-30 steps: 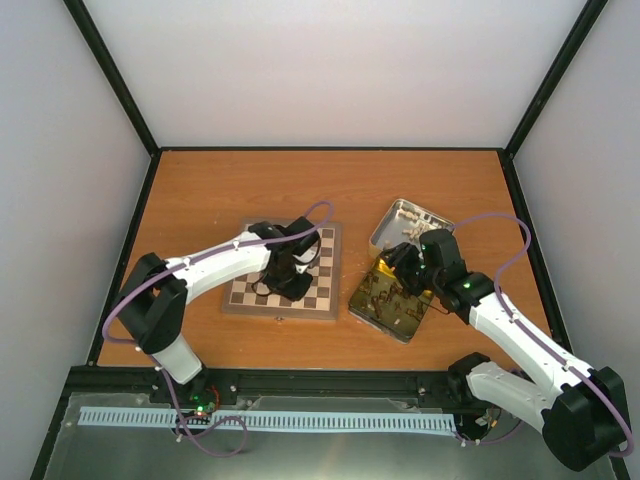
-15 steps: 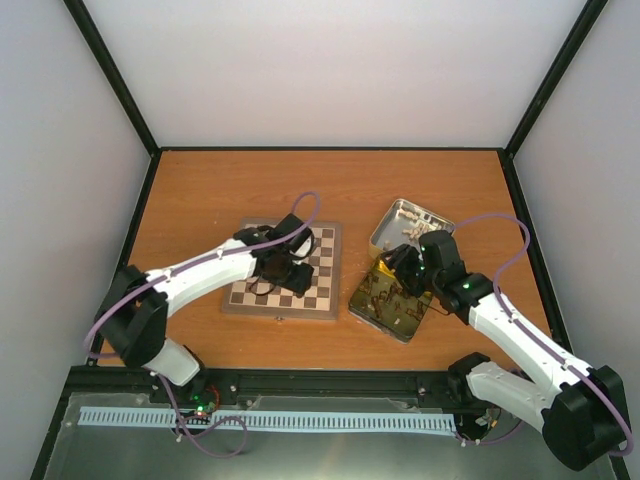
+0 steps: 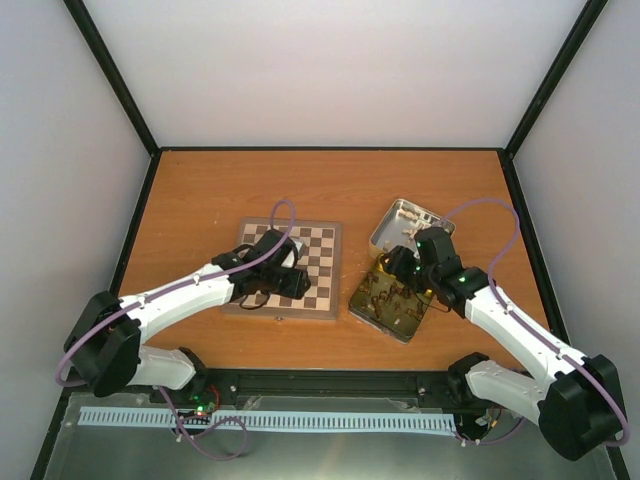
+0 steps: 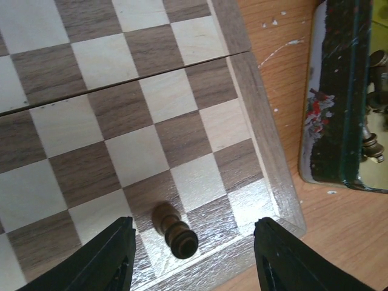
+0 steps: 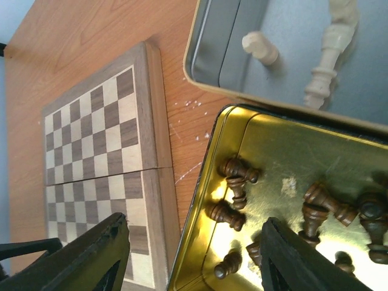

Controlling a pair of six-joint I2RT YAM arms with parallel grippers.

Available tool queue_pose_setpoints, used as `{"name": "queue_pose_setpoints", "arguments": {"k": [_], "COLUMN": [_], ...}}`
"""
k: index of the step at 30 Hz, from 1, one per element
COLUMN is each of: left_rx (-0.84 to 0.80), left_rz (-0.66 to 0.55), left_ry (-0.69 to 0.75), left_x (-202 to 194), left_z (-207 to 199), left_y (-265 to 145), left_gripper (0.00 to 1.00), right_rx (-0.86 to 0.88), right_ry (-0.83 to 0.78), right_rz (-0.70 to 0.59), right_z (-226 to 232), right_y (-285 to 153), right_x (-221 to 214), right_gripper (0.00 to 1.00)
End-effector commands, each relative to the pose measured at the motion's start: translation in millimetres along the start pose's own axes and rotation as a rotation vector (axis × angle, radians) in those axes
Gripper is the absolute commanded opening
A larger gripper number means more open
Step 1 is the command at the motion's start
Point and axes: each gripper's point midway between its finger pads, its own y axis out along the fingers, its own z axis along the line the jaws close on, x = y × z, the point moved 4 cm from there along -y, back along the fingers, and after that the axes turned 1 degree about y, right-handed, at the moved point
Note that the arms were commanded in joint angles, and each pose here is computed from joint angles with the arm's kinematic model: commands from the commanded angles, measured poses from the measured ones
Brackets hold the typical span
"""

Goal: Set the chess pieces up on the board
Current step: Pick up the chess piece from the chessboard.

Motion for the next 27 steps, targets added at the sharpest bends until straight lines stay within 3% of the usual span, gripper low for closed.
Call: {"name": "queue_pose_setpoints", "arguments": {"k": [1, 16, 27], "left_rx": [-0.069, 0.002, 0.024], "left_rz": [-0.049, 0.043, 0.038], "left_ry": [-0.017, -0.047, -0.041], "left_x": [13, -4, 0], "left_z": [-12, 1, 3], "left_y": [0, 17, 19], "left_gripper": [0.54, 0.37, 0.14], "right_rx": [-0.057, -0.064, -0.060], "right_ry": [-0.101, -0.086, -0.081], "right_rz": [-0.065, -0.051, -0.059], "right_z": [-2, -4, -3], "right_y": [-9, -3, -4], "right_x": [11, 9, 11], "right_gripper": [0.59, 0.56, 0.52]}}
